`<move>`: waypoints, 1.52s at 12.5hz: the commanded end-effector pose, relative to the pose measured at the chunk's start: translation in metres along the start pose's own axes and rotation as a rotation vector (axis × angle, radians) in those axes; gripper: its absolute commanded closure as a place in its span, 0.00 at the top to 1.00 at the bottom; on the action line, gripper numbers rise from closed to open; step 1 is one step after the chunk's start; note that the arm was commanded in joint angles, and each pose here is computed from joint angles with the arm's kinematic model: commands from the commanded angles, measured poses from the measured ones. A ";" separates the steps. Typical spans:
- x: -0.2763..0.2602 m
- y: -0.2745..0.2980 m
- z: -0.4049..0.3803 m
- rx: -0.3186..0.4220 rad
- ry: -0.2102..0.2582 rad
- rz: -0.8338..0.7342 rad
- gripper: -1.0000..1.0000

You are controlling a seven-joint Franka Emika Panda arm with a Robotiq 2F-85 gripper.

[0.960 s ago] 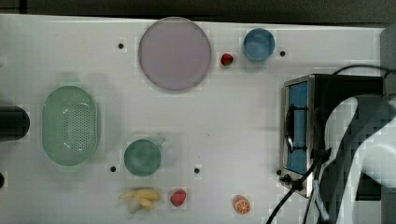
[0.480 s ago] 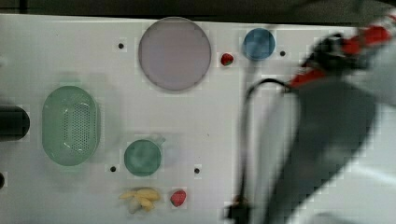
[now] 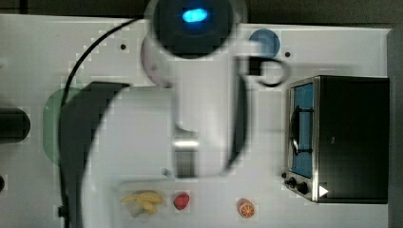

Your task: Pick Ketchup from oven and place it on table.

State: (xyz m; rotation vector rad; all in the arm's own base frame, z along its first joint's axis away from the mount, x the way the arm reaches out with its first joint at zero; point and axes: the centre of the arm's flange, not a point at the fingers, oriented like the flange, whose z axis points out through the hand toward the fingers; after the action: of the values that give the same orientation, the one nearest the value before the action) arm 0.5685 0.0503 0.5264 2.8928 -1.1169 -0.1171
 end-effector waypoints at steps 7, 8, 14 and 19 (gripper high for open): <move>0.024 0.064 0.216 -0.043 -0.062 0.132 0.65; 0.021 0.067 0.239 -0.053 -0.069 0.133 0.65; 0.015 0.072 0.334 -0.008 0.000 0.134 0.69; 0.014 0.070 0.332 0.022 0.029 0.133 1.00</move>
State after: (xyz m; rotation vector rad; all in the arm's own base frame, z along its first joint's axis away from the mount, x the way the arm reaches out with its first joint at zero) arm 0.4769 -0.0067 0.1578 2.7811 -1.2569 -0.2153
